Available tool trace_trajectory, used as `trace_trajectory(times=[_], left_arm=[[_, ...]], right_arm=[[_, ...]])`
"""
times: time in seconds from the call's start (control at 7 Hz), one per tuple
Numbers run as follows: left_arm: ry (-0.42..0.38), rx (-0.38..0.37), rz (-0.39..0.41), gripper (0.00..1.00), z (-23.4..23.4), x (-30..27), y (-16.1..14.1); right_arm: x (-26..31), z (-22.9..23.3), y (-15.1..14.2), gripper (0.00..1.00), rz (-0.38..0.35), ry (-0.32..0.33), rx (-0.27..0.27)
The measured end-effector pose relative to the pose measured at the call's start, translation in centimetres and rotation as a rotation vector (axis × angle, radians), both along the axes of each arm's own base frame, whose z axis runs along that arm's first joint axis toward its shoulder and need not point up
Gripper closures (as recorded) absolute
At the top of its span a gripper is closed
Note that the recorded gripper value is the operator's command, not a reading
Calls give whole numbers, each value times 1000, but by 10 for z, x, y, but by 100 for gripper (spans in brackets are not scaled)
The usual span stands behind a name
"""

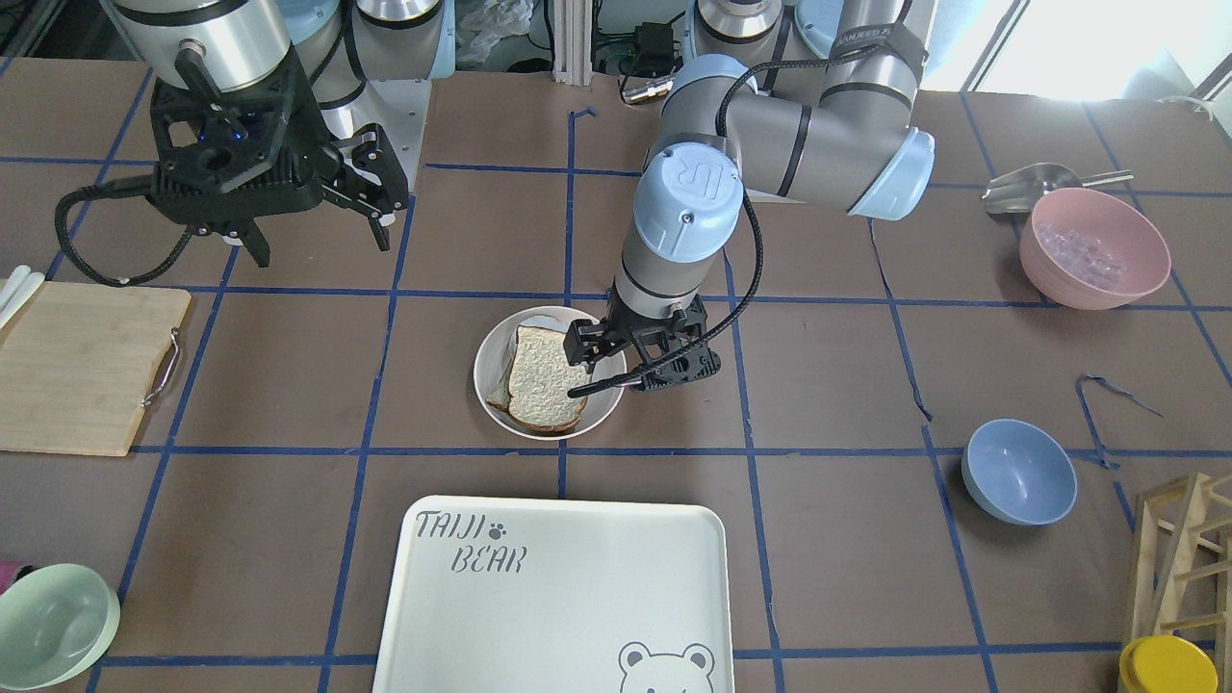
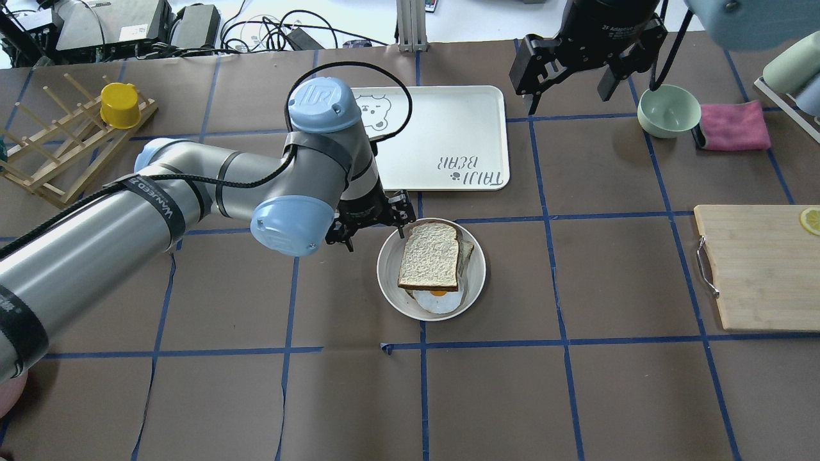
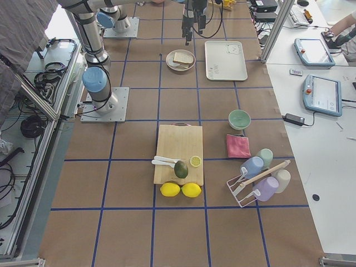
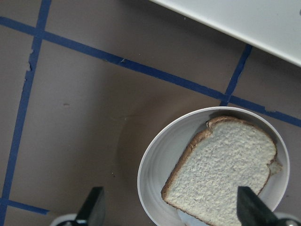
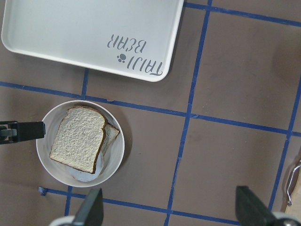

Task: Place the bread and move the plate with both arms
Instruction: 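Grasp the rim of the white bowl with the left gripper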

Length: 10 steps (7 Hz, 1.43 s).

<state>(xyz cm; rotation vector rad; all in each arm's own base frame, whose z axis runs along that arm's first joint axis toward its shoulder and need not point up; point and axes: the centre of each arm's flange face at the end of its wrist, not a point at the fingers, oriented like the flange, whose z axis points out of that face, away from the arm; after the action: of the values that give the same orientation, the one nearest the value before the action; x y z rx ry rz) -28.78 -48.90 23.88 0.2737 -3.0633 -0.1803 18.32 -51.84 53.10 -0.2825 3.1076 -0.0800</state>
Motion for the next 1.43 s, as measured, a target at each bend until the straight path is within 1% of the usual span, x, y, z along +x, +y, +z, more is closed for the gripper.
trace_trajectory(times=[0.14,0.29,0.43,0.57,0.71,0.86,1.0,1.43], left_arm=[[3,4,-73,17,-15,2,8],[5,16,-126,22,-27,4,15],[4,28,-148,33,-37,5,19],[5,31,-157,48,-42,6,20],[6,29,-163,75,-44,5,19],[8,27,-166,97,-45,5,19],[9,27,-168,100,-46,5,19],[12,36,-166,100,-52,4,17]], right_arm=[[0,0,0,0,0,0,0],[0,0,0,0,-1,0,0],[0,0,0,0,-1,0,0],[0,0,0,0,-1,0,0],[0,0,0,0,-1,0,-1],[0,0,0,0,-1,0,-2],[0,0,0,0,-1,0,-3],[0,-1,-1,0,0,0,0]])
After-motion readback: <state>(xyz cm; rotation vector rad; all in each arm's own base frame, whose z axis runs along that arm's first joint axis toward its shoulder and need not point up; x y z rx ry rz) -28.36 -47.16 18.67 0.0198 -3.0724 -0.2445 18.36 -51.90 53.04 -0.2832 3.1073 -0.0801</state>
